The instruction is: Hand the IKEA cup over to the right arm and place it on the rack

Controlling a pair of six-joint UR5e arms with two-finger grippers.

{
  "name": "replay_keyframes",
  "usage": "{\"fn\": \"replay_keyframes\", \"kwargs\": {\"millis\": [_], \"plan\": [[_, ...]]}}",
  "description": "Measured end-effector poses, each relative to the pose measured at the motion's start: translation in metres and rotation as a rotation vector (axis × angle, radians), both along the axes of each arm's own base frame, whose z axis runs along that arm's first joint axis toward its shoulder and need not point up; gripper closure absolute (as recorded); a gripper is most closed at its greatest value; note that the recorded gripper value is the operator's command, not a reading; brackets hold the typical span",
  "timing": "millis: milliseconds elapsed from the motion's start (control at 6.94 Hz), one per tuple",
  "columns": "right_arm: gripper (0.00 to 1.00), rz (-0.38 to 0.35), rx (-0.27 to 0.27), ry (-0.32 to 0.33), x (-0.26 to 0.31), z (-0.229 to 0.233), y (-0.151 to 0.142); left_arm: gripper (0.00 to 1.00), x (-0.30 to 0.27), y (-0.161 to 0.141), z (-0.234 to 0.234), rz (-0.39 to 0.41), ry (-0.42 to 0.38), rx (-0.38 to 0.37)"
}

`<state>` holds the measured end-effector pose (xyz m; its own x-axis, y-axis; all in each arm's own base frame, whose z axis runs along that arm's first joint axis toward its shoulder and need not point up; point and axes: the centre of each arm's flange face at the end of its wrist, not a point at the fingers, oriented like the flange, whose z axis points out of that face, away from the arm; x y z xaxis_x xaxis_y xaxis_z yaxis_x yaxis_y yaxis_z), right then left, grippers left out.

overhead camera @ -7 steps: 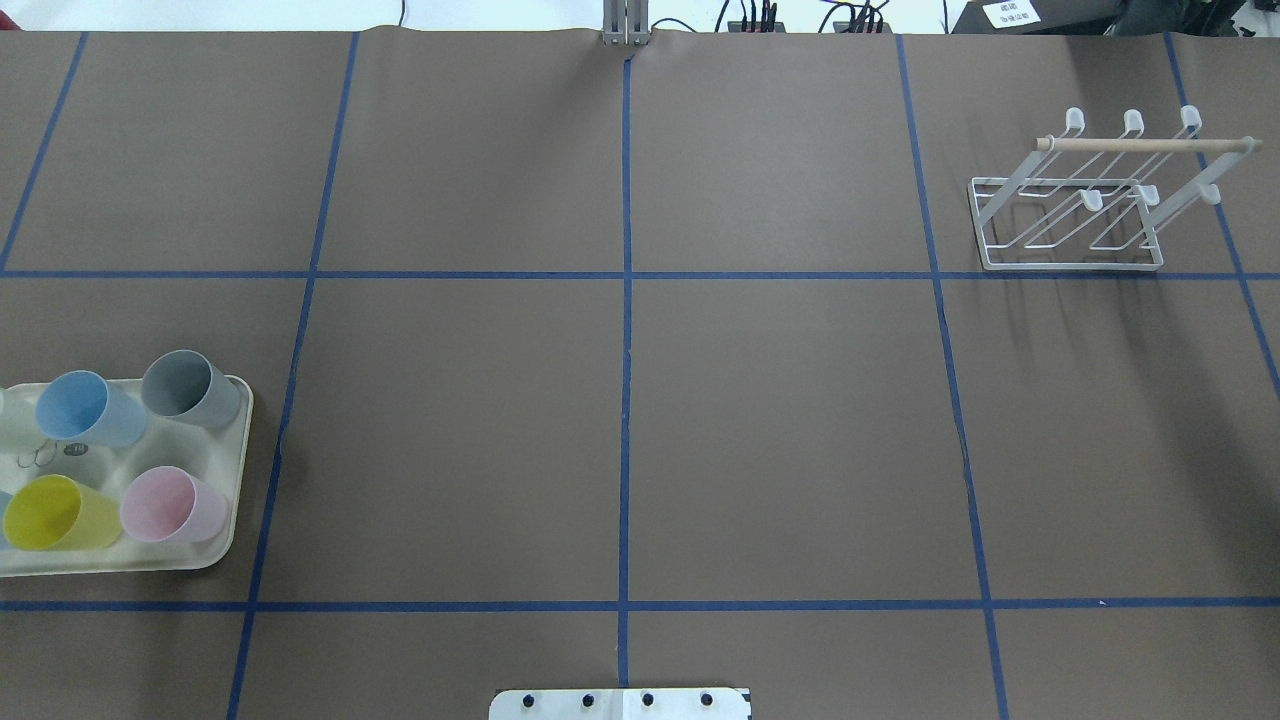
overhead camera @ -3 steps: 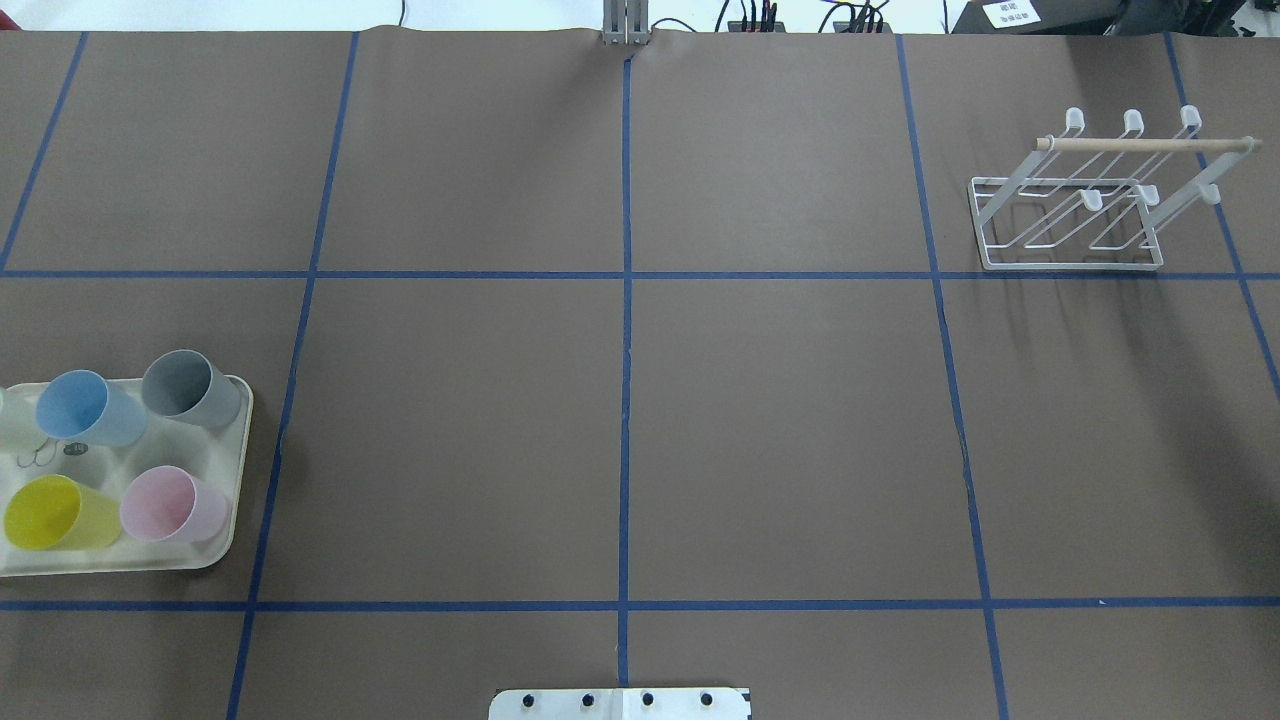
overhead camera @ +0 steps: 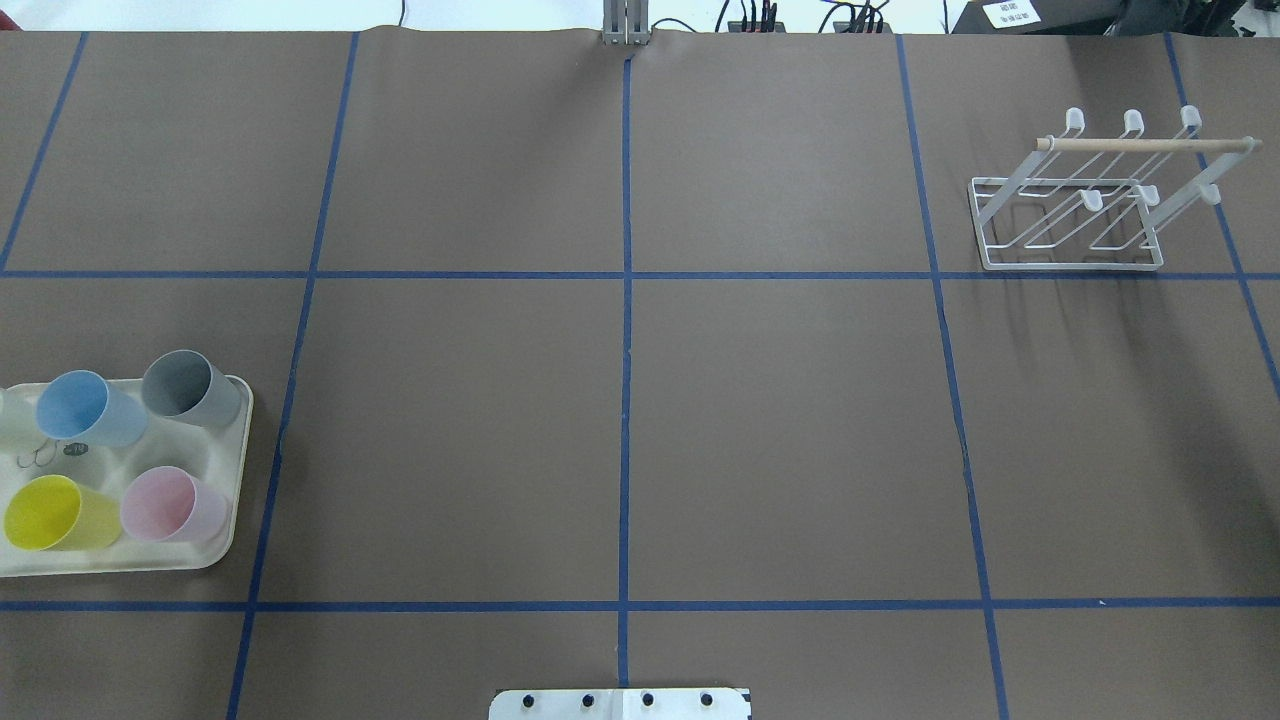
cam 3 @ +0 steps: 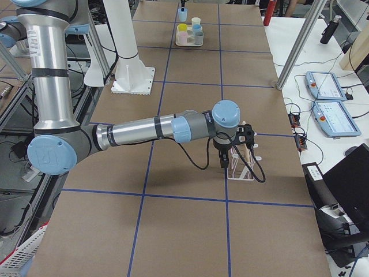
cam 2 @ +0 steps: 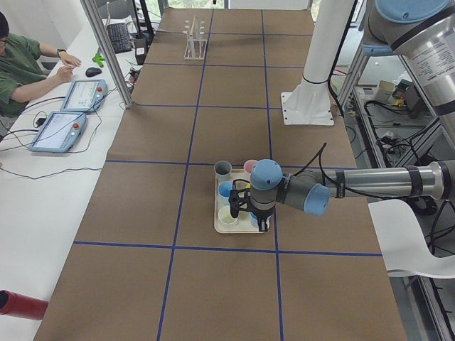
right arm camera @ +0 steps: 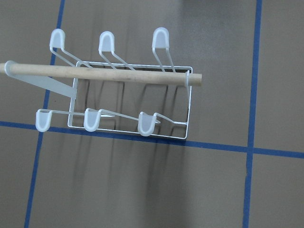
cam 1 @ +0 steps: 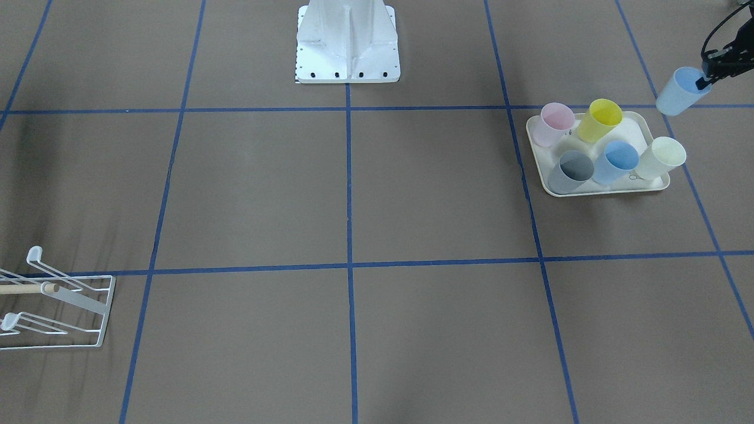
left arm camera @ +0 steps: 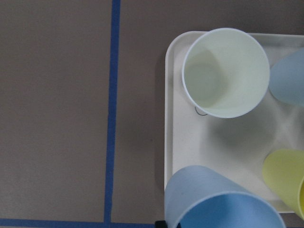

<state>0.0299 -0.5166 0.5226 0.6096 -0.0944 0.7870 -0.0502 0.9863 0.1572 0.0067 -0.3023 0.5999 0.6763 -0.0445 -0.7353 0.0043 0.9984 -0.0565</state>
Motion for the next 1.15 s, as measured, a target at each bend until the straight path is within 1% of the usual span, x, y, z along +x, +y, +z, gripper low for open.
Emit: {"fn": "replay_keyframes", "kwargs": {"millis": [144,288,432,576,720,864,1008,1152], "plan": [[0.0,0.012,0.002,-0.004,-0.002,-0.011,0.0,1.0,-0.018,-0.019,-0.03,-0.024,-0.008,0.001],[0.0,0.03,-0.002,-0.01,-0.011,-0.03,-0.005,1.0,-0.032,-0.051,-0.062,-0.061,-0.012,0.008],[0.0,0.045,-0.011,-0.022,-0.031,-0.058,-0.016,1.0,-0.04,-0.084,-0.092,-0.105,-0.014,0.007],[0.0,0.06,-0.017,-0.026,-0.055,-0.088,-0.03,1.0,-0.043,-0.114,-0.124,-0.195,-0.017,-0.019],[0.0,0.064,0.008,-0.006,-0.083,-0.115,-0.044,1.0,-0.043,-0.138,-0.153,-0.303,-0.019,-0.054],[0.0,0.077,0.051,0.011,-0.115,-0.143,-0.055,1.0,-0.04,-0.156,-0.175,-0.395,-0.004,-0.073],[0.0,0.137,0.074,-0.009,-0.155,-0.176,-0.062,1.0,-0.026,-0.171,-0.195,-0.477,0.041,-0.078],[0.0,0.221,0.08,-0.067,-0.198,-0.207,-0.062,1.0,0.0,-0.181,-0.211,-0.529,0.108,-0.08]]}}
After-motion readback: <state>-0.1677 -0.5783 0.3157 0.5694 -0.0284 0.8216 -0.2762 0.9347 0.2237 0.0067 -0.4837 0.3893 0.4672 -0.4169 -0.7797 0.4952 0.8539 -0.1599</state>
